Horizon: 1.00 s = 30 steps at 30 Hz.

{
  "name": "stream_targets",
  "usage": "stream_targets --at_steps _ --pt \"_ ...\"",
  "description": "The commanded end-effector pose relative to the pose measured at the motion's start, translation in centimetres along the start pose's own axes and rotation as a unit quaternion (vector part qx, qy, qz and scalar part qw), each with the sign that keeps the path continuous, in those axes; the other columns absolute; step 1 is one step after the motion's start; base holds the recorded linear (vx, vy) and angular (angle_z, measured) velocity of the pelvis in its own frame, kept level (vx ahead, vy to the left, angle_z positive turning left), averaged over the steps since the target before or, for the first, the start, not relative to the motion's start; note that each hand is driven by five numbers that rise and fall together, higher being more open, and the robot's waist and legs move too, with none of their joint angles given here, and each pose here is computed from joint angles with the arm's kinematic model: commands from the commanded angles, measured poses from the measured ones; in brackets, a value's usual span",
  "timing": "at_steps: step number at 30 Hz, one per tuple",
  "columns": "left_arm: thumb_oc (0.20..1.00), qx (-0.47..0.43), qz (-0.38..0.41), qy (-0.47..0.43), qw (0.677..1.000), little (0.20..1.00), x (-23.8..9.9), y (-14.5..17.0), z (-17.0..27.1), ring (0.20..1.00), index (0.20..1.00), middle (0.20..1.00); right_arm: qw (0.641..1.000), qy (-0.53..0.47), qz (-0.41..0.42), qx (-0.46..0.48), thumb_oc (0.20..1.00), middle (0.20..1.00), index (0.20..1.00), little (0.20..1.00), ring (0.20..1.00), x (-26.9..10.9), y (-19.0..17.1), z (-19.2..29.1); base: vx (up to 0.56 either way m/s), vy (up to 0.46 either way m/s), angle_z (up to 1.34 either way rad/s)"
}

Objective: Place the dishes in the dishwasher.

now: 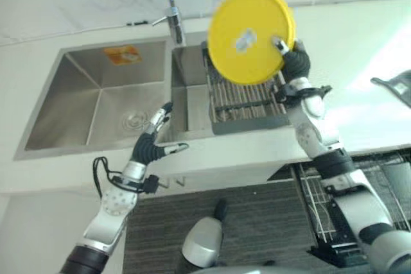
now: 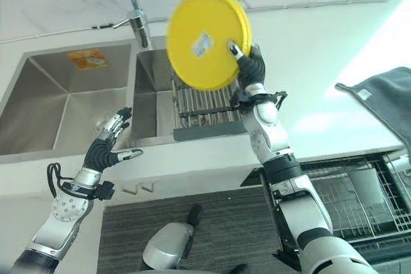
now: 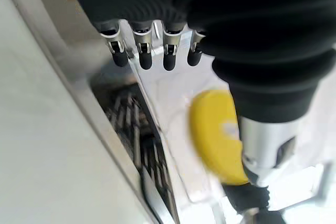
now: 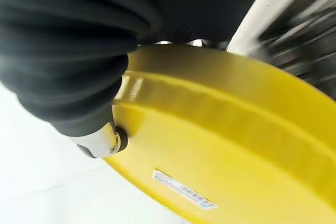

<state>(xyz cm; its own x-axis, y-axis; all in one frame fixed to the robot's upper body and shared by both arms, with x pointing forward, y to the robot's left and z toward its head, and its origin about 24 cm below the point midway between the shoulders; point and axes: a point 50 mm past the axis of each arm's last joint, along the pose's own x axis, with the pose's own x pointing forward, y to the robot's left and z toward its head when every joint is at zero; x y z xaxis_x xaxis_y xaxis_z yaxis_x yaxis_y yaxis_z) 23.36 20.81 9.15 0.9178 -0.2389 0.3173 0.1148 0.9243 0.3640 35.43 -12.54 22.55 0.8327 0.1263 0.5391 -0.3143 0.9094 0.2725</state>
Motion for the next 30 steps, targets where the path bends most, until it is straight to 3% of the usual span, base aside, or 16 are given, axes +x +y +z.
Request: stream_targets --at_steps 1,5,9,15,22,30 --pt "1.0 -0.018 -0.004 -0.053 0.998 1.0 0.0 -0.5 1.8 1.0 1.0 1.0 0.991 -0.114 0.026 0.064 0.2 0.2 0.2 0.2 0.2 0.0 1.5 4.1 -0.11 -0.114 -0.61" --pt "1.0 -0.022 0.003 -0.049 0.999 1.0 0.5 -0.7 1.9 1.0 1.0 1.0 0.978 -0.173 0.03 0.116 0.2 0.2 0.2 0.2 0.2 -1.7 2.1 6.1 -0.11 -0.161 -0.92" --pt "1.0 -0.026 0.005 -0.039 0.999 1.0 1.3 -1.4 1.7 1.0 1.0 1.0 0.967 -0.191 0.039 0.165 0.2 0.2 0.2 0.2 0.2 -4.6 0.3 6.7 -0.03 -0.167 -0.87" --pt "1.0 -0.031 0.008 -0.043 0.999 1.0 1.5 -1.6 1.5 1.0 1.0 1.0 0.977 -0.187 -0.027 0.098 0.2 0.2 0.2 0.2 0.2 -8.1 -4.3 6.9 -0.02 -0.101 -0.51" --pt "1.0 -0.025 0.009 -0.059 0.998 1.0 1.5 -1.8 2.1 1.0 1.0 1.0 0.982 -0.107 -0.156 -0.003 0.2 0.2 0.2 0.2 0.2 -12.7 -9.7 4.3 0.0 -0.071 -0.29" --pt "1.0 -0.029 0.004 -0.07 0.997 1.0 1.5 -1.8 2.6 1.0 1.0 1.0 0.979 0.016 -0.205 -0.017 0.2 0.2 0.2 0.2 0.2 -14.8 -12.2 0.0 -0.06 0.016 0.01"
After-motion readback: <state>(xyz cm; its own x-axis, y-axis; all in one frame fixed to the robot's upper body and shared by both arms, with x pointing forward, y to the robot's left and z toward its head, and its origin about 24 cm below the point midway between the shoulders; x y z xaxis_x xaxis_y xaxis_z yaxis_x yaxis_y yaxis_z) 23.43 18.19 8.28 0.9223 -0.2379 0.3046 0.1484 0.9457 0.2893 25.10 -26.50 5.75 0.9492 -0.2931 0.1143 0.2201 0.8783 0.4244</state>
